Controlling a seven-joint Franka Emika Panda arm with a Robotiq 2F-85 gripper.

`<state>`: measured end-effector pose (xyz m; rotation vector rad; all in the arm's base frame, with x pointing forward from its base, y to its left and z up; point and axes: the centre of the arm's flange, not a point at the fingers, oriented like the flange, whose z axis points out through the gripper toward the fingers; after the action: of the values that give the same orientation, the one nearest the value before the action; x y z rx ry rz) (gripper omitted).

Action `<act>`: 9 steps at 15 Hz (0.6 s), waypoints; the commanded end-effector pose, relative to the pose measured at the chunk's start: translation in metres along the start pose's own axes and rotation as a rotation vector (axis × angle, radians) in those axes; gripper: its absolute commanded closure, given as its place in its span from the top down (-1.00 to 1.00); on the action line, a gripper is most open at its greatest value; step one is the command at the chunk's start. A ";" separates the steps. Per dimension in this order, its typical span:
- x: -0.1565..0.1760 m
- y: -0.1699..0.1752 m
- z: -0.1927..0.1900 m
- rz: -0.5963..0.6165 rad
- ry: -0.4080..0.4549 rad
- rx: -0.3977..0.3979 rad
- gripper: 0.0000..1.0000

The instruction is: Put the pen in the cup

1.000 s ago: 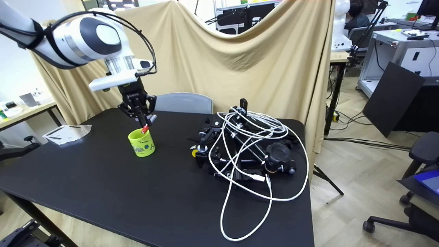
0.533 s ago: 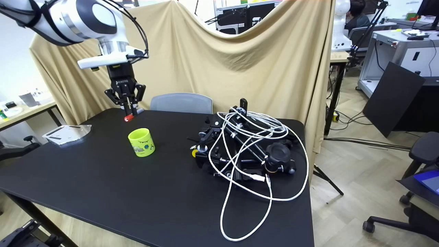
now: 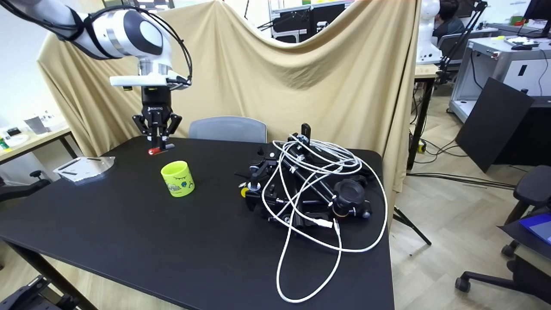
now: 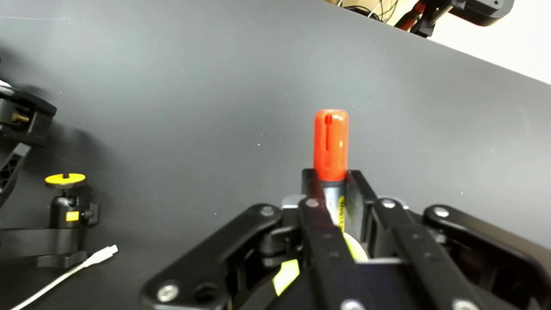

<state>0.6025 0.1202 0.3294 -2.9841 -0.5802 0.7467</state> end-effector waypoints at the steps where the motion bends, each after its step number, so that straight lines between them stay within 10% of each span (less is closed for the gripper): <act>1: 0.004 0.000 0.000 0.000 -0.004 0.011 -0.60; 9: 0.030 0.010 0.016 -0.034 -0.087 0.024 -0.90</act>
<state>0.6083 0.1209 0.3126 -2.9502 -0.5882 0.8124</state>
